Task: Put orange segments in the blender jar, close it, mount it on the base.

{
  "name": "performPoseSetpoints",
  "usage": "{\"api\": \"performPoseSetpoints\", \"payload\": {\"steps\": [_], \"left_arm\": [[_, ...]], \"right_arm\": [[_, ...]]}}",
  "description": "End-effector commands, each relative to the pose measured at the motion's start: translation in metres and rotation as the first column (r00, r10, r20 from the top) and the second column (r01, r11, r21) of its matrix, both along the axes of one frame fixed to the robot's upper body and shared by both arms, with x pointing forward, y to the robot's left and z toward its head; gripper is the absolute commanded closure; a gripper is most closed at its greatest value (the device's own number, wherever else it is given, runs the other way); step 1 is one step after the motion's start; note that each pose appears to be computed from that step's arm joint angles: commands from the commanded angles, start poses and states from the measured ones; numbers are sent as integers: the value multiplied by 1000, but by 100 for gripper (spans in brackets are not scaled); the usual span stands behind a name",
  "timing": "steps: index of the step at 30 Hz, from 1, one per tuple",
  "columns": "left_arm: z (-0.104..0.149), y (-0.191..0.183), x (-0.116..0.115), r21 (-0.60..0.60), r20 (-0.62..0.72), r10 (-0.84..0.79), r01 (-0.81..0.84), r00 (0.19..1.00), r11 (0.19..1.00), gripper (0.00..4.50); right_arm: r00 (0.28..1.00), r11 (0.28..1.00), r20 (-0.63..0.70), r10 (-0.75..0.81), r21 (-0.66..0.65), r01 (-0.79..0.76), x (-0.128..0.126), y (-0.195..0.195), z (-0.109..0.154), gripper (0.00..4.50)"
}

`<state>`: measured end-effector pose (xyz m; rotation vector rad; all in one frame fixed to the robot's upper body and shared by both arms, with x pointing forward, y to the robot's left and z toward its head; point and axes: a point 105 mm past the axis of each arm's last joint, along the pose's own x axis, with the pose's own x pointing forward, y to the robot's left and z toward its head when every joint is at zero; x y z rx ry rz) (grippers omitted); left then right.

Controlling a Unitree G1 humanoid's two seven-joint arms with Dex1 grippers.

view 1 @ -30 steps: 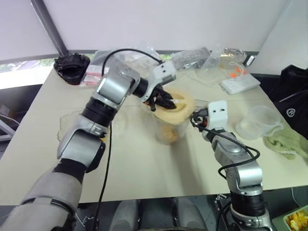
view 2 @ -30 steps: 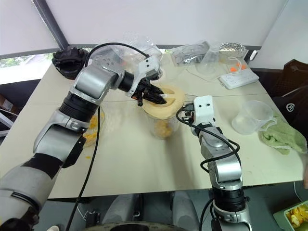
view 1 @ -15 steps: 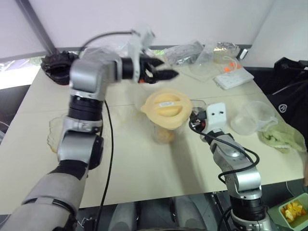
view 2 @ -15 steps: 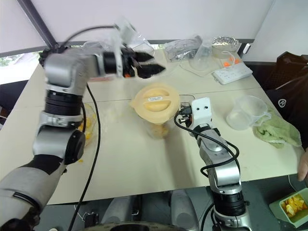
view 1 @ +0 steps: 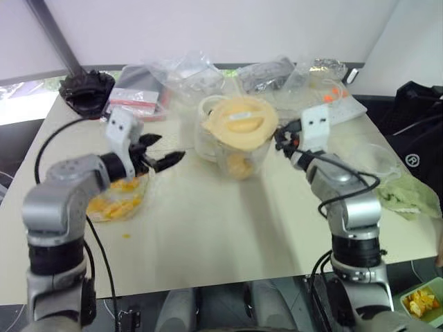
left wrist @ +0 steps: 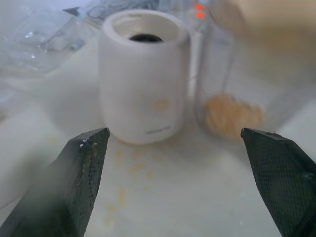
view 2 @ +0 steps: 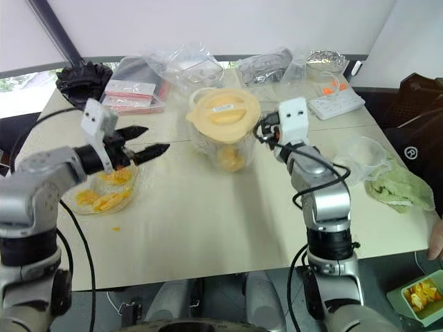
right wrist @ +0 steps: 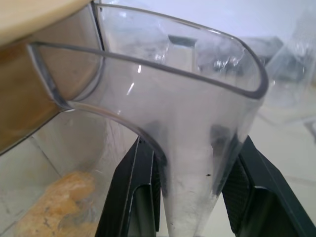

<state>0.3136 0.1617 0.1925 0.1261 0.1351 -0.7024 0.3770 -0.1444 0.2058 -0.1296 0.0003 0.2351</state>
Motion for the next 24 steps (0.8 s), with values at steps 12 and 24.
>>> {"api": "performPoseSetpoints", "payload": {"steps": [12, 24], "left_arm": [[-14, -22, -19, 3, 98, 41, -41, 994, 999, 4], [-22, -25, -27, 11, 117, 56, -57, 992, 998, 4]], "right_arm": [[980, 997, 190, -58, 57, 48, 15, -49, 146, 340], [969, 975, 237, 68, 189, -115, 49, 16, 203, 340]]}}
